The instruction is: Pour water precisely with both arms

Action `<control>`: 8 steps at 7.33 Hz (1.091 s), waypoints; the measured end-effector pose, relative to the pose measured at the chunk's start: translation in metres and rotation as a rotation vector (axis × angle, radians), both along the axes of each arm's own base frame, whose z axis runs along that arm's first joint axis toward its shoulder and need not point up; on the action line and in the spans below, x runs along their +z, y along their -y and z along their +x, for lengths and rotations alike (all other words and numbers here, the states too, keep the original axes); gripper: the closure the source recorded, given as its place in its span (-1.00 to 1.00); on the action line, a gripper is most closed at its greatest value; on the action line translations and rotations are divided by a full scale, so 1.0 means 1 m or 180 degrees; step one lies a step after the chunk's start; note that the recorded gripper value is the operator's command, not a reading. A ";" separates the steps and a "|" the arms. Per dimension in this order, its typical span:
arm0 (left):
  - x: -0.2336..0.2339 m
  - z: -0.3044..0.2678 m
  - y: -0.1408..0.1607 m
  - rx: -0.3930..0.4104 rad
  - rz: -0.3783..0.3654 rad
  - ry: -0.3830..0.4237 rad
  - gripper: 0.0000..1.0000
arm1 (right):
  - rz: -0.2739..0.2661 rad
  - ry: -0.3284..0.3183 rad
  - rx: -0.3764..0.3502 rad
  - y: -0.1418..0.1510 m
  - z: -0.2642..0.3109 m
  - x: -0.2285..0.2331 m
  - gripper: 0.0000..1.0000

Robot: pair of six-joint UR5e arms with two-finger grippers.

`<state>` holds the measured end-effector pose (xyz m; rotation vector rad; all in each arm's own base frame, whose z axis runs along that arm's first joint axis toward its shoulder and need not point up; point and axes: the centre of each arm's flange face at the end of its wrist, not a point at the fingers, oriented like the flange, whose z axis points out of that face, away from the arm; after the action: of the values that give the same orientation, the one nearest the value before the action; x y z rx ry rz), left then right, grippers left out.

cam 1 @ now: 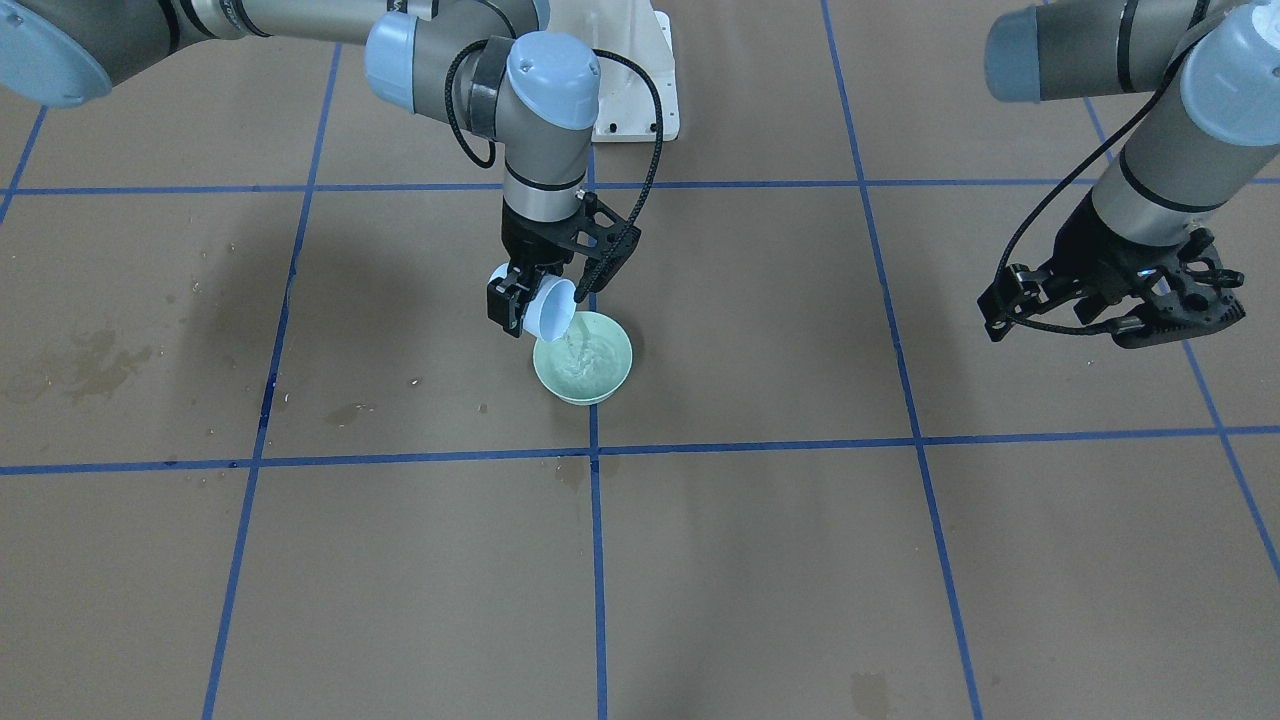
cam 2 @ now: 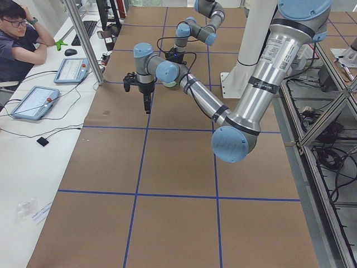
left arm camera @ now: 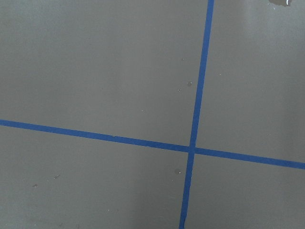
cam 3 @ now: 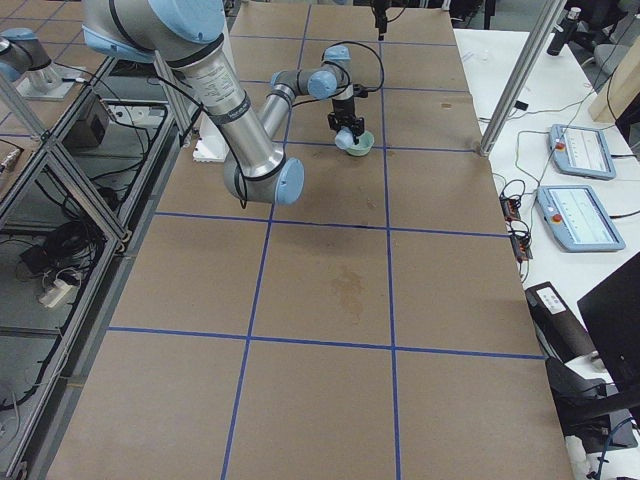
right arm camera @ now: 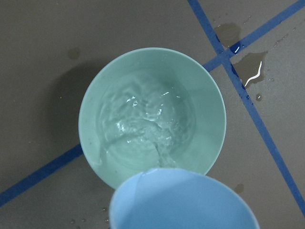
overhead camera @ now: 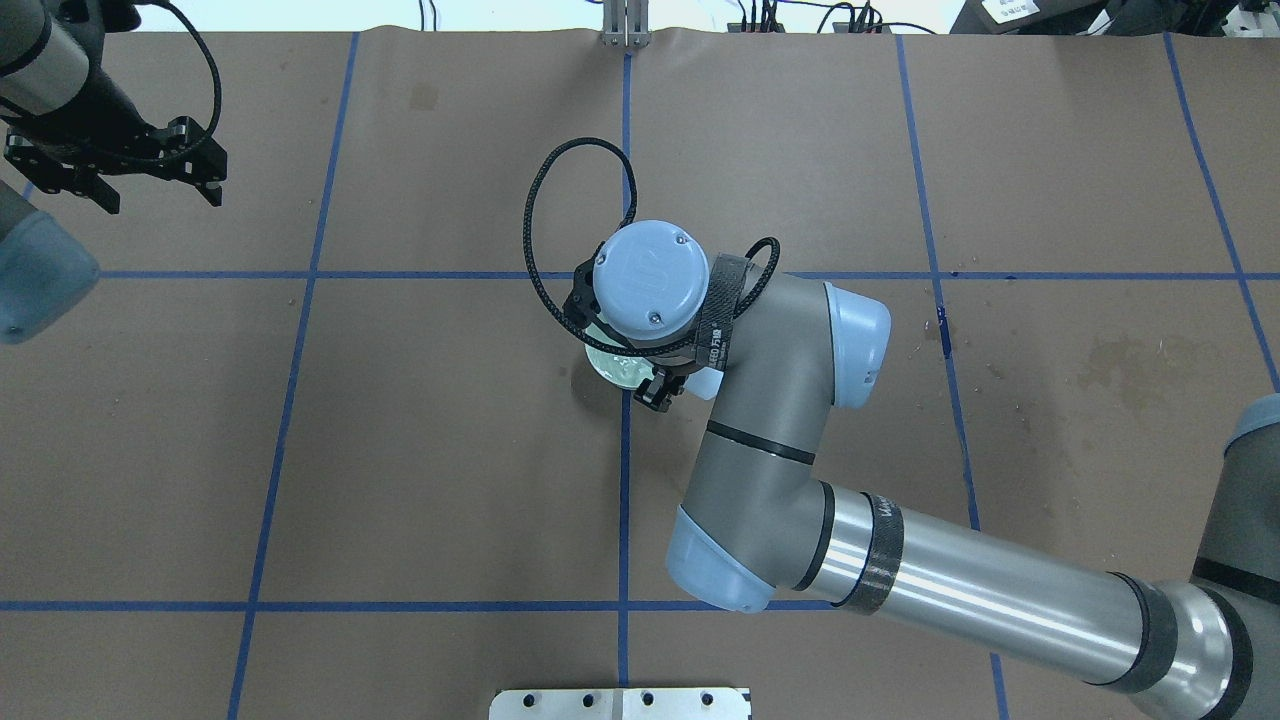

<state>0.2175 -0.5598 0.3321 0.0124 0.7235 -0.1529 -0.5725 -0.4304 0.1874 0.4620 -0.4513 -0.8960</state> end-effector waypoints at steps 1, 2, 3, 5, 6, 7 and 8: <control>0.001 0.000 0.000 -0.0001 -0.0005 0.0001 -1.00 | 0.0010 0.0008 -0.0006 -0.002 -0.002 -0.001 1.00; 0.001 0.000 0.000 -0.0002 -0.0007 0.0000 -1.00 | 0.0020 0.0083 0.0027 -0.004 -0.003 -0.003 1.00; 0.001 0.000 0.000 -0.0002 -0.0008 0.0001 -1.00 | 0.0031 0.0218 0.0099 -0.005 -0.003 -0.007 1.00; 0.001 0.000 0.000 -0.0004 -0.0005 0.0002 -1.00 | 0.0098 0.0531 0.0342 -0.003 0.002 -0.012 1.00; 0.001 0.000 0.000 -0.0007 -0.0006 0.0002 -1.00 | 0.0173 0.0745 0.0500 -0.005 0.014 -0.009 1.00; 0.000 0.000 -0.001 -0.0012 -0.0008 0.0000 -1.00 | 0.0260 0.0957 0.0612 -0.009 0.031 -0.007 1.00; -0.001 -0.001 -0.001 -0.0020 -0.0009 -0.0003 -1.00 | 0.0330 0.1212 0.0793 -0.012 0.052 -0.004 1.00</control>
<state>0.2170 -0.5590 0.3315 0.0117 0.7243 -0.1599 -0.5204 -0.4182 0.1830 0.7725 -0.6796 -0.5912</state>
